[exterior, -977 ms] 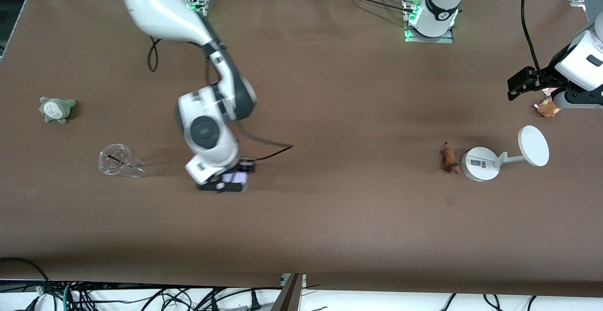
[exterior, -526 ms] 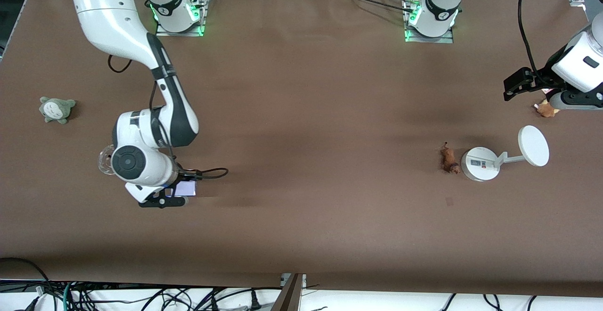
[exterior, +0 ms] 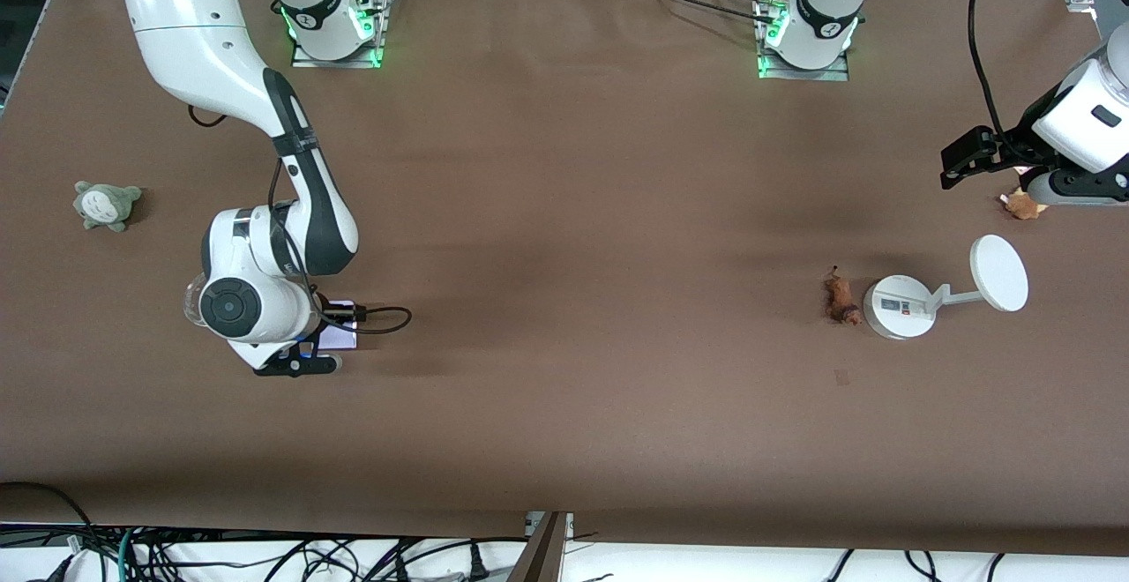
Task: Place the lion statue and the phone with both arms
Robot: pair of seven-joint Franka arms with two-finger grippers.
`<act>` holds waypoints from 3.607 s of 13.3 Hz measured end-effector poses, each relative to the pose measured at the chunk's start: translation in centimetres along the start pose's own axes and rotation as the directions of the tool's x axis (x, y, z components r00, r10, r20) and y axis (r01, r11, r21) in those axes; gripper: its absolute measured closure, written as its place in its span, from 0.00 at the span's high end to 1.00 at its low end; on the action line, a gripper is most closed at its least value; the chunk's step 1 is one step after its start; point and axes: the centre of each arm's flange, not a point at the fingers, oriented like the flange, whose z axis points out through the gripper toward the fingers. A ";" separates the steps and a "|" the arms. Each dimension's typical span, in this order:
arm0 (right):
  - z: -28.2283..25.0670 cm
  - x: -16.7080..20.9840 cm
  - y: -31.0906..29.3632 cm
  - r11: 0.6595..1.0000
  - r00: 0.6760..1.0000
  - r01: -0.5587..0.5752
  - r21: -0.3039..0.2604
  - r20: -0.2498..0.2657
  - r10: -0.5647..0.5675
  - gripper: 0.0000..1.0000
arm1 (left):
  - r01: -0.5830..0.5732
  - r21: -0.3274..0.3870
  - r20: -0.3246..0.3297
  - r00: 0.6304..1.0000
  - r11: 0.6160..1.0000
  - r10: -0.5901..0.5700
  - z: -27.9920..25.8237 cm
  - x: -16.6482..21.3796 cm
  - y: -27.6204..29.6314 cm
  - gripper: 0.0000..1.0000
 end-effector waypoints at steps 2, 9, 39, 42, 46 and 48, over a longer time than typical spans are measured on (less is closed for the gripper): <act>1.1 -0.9 0.9 1.000 1.000 -0.008 0.003 0.006 0.008 0.83 | 0.000 0.000 0.000 1.000 1.000 0.000 0.0 0.0 0.0 1.00; 3.3 -2.0 1.9 1.000 1.000 -0.012 0.005 0.012 0.012 0.83 | 0.000 0.000 -0.001 1.000 1.000 0.000 0.0 0.0 0.0 1.00; -32.8 -11.5 12.0 0.993 0.983 0.106 0.046 -0.155 -0.098 1.00 | 0.000 0.000 -0.001 1.000 1.000 0.000 0.0 0.0 0.0 1.00; -34.9 -15.3 12.9 0.992 0.978 0.114 0.058 -0.181 -0.102 1.00 | 0.001 0.000 -0.001 1.000 1.000 -0.001 0.0 0.0 0.0 1.00; -36.3 -19.9 14.7 0.994 0.979 0.090 0.069 -0.192 -0.075 1.00 | 0.001 0.000 -0.001 1.000 1.000 -0.001 0.0 0.0 0.0 1.00; -35.4 -19.8 14.7 0.993 0.983 0.089 0.073 -0.168 -0.076 1.00 | 0.001 0.000 -0.001 1.000 1.000 -0.001 0.0 0.0 0.0 1.00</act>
